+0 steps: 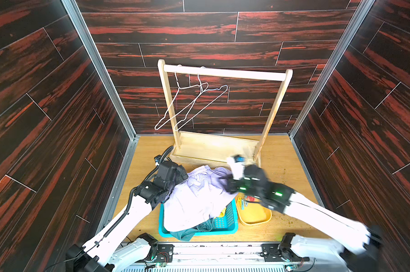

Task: Remove the clothespins securing shorts to the hanger
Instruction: Pick up the basket.

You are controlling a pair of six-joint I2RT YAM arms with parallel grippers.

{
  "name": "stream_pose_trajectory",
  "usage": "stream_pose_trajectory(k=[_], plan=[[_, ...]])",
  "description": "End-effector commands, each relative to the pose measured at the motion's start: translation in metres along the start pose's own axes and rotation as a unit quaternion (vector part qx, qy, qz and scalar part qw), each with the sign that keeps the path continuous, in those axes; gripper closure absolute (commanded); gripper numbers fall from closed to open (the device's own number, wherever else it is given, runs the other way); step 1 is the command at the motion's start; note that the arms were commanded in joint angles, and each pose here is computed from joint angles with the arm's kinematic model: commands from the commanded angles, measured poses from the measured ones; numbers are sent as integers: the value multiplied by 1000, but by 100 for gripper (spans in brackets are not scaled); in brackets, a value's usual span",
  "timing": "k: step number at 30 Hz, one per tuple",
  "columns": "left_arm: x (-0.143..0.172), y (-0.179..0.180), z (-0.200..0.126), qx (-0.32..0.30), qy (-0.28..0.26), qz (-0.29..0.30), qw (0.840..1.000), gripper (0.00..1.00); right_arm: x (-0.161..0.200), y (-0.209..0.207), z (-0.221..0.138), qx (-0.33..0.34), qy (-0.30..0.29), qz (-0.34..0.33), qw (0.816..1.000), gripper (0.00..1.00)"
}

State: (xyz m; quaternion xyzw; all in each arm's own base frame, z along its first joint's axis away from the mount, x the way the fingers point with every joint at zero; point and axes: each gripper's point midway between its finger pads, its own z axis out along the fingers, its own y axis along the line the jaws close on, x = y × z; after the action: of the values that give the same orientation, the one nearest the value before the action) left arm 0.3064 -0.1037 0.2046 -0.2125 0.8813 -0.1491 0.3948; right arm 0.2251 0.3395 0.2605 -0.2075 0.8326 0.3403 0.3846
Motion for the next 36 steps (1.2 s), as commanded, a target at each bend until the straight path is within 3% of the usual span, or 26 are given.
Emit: stream_pose_trajectory(k=[1, 4, 7, 13, 24, 30, 36], plan=[[-10, -5, -5, 12, 2, -5, 1000, 3, 6, 24, 32, -55, 9, -28, 998, 48], [-12, -4, -5, 14, 3, -12, 1000, 3, 32, 22, 56, -82, 22, -5, 996, 48], [-14, -3, -5, 15, 2, -19, 1000, 3, 78, 13, 81, -95, 76, 10, 993, 49], [-7, -8, 0, 29, 18, -31, 999, 4, 138, -14, 92, -83, 112, 59, 989, 51], [0, -1, 15, -3, 36, -18, 999, 5, 189, -30, 119, -86, 146, 108, 980, 56], [17, -9, 51, -17, 88, -19, 996, 6, 196, -35, 119, -81, 153, 109, 979, 57], [7, -18, 86, -33, 82, -21, 996, 9, 201, -34, 121, -90, 161, 111, 977, 58]])
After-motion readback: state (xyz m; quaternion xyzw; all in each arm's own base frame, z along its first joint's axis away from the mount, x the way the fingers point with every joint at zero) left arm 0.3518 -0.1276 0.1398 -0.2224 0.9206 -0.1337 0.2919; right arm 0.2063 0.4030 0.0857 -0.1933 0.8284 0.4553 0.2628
